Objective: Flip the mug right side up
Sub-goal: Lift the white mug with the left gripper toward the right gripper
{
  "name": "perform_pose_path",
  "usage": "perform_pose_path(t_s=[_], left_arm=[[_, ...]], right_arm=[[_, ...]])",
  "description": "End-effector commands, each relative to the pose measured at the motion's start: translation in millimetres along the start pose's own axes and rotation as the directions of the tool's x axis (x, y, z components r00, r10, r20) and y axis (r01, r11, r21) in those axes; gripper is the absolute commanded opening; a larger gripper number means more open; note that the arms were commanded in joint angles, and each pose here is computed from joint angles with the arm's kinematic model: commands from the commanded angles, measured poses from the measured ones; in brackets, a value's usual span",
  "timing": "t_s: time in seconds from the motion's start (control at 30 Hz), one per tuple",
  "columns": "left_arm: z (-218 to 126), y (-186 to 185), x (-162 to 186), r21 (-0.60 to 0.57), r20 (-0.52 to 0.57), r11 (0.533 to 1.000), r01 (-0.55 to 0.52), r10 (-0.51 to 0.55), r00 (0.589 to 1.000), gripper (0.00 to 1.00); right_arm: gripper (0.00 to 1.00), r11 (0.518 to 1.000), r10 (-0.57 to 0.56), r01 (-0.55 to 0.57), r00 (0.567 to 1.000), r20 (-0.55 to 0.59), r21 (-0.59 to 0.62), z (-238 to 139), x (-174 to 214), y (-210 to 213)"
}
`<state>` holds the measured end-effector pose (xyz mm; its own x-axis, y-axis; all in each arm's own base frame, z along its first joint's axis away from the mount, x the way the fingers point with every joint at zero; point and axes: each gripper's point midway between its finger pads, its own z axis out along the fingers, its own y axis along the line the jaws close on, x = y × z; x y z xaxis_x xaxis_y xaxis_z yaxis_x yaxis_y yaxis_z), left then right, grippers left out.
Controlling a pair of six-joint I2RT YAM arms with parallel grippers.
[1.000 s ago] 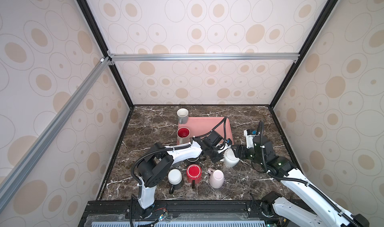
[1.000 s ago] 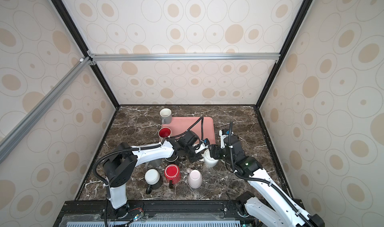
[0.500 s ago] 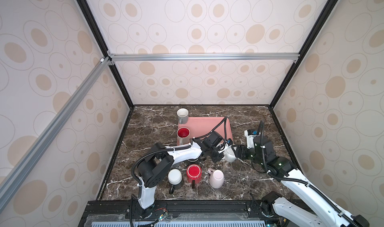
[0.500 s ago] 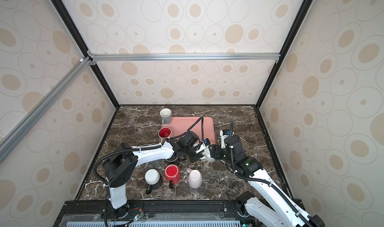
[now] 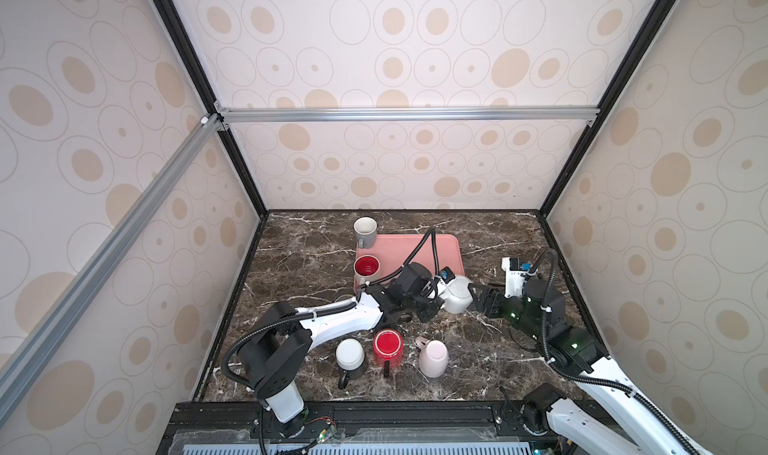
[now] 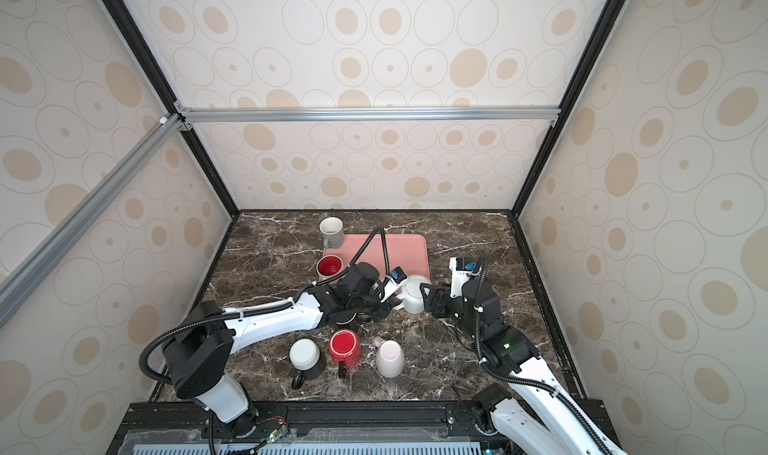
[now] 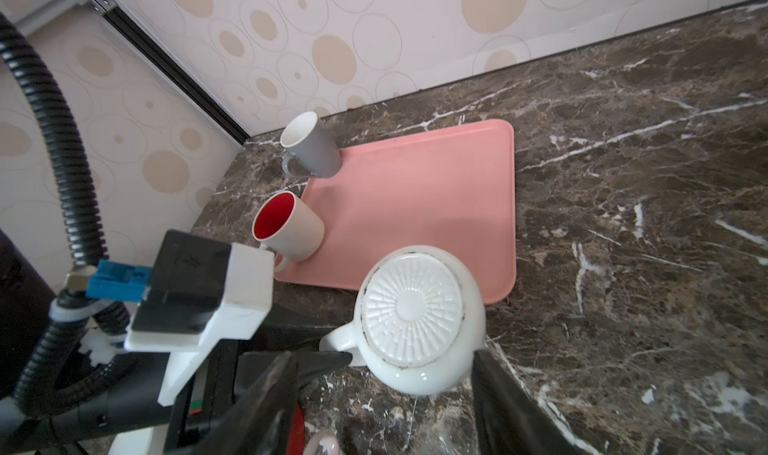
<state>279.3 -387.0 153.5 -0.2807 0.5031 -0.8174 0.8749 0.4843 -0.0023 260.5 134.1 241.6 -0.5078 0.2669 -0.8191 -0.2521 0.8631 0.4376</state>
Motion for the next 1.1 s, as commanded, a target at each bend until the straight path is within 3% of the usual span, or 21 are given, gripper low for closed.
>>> perform_pose_path(t_s=[0.0, 0.2, 0.37, 0.53, 0.8, 0.93, 1.07], left_arm=[[-37, 19, -75, -0.027, 0.295, 0.996, 0.083, -0.072, 0.953, 0.0], [-108, 51, -113, 0.012, 0.536, 0.979, 0.203, -0.178, 0.825, 0.0], [-167, 64, -131, 0.049, 0.672, 0.974, 0.22, -0.195, 0.714, 0.0], [-224, 62, -141, 0.059, 0.779, 0.979, 0.194, -0.167, 0.605, 0.0], [-291, 41, -153, 0.154, 0.896, 0.981, 0.116, -0.188, 0.402, 0.0], [-302, 37, -157, 0.209, 0.913, 0.973, 0.095, -0.229, 0.337, 0.0], [-310, 35, -163, 0.257, 0.921, 0.964, 0.07, -0.266, 0.284, 0.0]], right_arm=[[0.68, 0.995, 0.012, -0.003, 0.996, 0.089, -0.096, -5, -19, 17], [0.67, 0.945, 0.033, 0.017, 0.988, 0.148, -0.327, -13, -32, 58], [0.67, 0.836, 0.039, 0.026, 0.993, 0.107, -0.548, -4, -30, 98], [0.67, 0.674, 0.069, -0.001, 0.996, 0.062, -0.739, 8, -31, 132], [0.67, 0.454, 0.145, -0.032, 0.989, 0.038, -0.89, 15, -64, 170], [0.67, 0.338, 0.149, -0.017, 0.988, 0.036, -0.941, 6, -74, 192], [0.66, 0.316, 0.126, 0.017, 0.99, 0.059, -0.949, 3, -73, 207]])
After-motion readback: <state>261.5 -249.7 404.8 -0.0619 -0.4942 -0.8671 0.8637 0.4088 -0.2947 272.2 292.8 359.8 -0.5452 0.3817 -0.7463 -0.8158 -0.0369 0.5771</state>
